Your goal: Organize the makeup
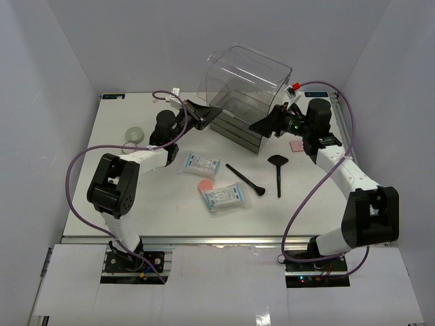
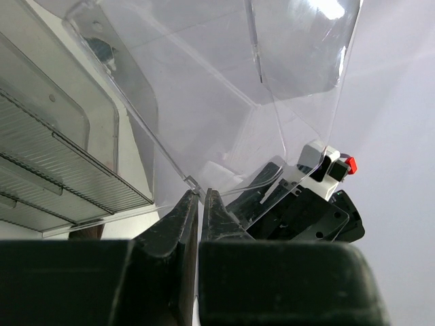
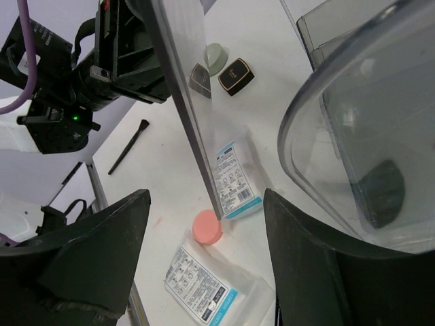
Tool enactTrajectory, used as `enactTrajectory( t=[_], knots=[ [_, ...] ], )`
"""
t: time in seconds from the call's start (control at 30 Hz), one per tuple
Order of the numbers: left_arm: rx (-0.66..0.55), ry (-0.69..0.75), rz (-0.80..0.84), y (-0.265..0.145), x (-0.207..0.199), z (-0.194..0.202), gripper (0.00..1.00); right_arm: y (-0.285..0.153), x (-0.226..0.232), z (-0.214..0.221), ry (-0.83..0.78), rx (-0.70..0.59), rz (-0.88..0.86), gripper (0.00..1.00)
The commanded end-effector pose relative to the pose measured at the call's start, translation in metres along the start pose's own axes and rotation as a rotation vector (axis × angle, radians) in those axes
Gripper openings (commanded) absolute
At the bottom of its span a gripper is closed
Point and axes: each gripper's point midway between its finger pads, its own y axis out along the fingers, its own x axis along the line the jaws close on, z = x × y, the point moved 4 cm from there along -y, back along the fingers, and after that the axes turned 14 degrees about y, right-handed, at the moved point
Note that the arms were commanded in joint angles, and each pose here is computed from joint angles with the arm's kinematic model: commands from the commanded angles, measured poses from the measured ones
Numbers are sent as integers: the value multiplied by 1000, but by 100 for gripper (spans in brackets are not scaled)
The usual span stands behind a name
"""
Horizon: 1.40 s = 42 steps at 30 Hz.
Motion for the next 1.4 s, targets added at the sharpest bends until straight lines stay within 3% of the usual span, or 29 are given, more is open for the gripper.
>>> enactTrajectory(
  t=[0.0, 0.2, 0.37, 0.57, 0.7, 0.8, 1.0, 1.37],
  knots=[
    [-10, 79, 148, -6, -50, -7, 0, 5, 24, -19, -22, -38, -88, 71],
    [-8, 76, 147, -5, -51, -7, 0, 9, 29, -19, -7, -35, -141, 57],
    [-5, 72, 140, -7, -53, -7, 3, 8, 33, -18, -9, -34, -176, 40],
    [4, 82, 92, -11, -53, -7, 45, 5, 40, -18, -22, -34, -199, 21],
    [6, 119, 52, -22, -54, -6, 70, 3, 43, -19, -26, -35, -207, 14],
    [3, 167, 5, -37, -56, -4, 83, 2, 47, -19, -30, -37, -216, 13],
    [-2, 311, -121, -73, -52, -2, 91, 0, 52, -22, -36, -41, -231, 10],
    [90, 491, -644, -158, 36, -6, 98, -7, 64, -25, -61, -47, -252, 9]
  ],
)
